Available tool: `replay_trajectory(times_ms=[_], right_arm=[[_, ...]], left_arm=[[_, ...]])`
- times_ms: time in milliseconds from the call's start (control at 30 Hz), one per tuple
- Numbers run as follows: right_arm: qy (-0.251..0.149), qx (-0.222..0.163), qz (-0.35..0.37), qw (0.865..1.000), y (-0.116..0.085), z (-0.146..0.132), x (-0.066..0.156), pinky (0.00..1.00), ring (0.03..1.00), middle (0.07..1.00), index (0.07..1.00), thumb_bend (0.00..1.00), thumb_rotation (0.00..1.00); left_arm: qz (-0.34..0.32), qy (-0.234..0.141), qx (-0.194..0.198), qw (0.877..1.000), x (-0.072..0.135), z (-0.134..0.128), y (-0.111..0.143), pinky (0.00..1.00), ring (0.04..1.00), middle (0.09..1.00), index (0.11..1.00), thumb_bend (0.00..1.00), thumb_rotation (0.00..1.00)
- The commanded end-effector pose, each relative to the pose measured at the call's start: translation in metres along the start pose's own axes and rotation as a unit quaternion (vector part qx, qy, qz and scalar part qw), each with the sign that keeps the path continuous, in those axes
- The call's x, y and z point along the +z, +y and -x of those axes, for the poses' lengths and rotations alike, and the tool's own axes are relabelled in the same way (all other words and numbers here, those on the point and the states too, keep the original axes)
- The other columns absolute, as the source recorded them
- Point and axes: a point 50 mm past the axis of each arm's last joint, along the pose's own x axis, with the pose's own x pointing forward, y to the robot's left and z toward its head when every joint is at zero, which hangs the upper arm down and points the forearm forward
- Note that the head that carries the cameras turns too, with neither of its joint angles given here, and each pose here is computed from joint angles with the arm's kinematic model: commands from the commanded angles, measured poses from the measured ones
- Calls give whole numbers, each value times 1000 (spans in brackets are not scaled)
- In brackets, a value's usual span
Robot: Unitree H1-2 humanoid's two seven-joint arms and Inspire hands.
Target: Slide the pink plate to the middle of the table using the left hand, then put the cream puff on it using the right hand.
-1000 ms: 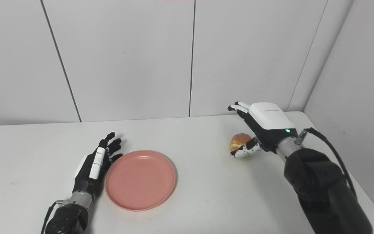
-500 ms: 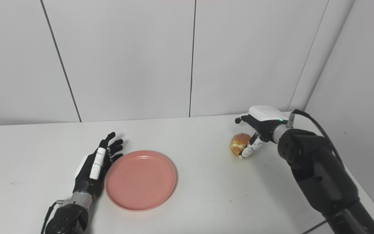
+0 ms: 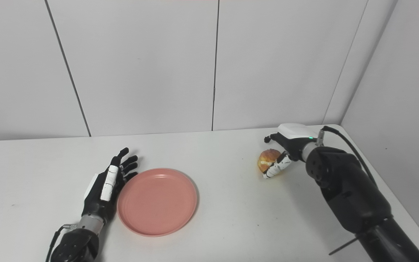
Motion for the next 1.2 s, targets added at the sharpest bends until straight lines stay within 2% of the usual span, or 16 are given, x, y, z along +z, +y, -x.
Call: replay_trajectory(times_ms=[0, 133, 333, 600, 900, 1167], right_arm=[[-17, -56, 18, 998, -36, 1, 3, 869, 929, 933, 841, 1000, 363], [-22, -59, 18, 998, -36, -1, 5, 930, 951, 953, 848, 1000, 369], [-28, -65, 29, 997, -36, -2, 7, 939, 957, 958, 855, 1000, 369], [-21, -64, 28, 997, -32, -8, 3, 952, 970, 969, 860, 1000, 357], [-3, -41, 31, 999, -22, -16, 2, 881, 944, 951, 865, 1000, 327], [3, -35, 9, 999, -13, -23, -7, 774, 914, 939, 861, 1000, 296]], left_arm=[[8, -8, -14, 1000, 4, -3, -8, 852, 880, 863, 911, 821, 939], [8, -7, -14, 1000, 4, -2, -8, 874, 877, 858, 911, 826, 937], [4, -5, -12, 1000, 3, -1, -9, 842, 869, 851, 911, 821, 942], [6, -3, -14, 1000, 2, -1, -10, 860, 868, 851, 911, 831, 934], [9, -1, -14, 1000, 2, 1, -10, 855, 861, 845, 907, 829, 936], [8, 0, -15, 1000, 0, 2, -11, 861, 866, 854, 910, 834, 939]])
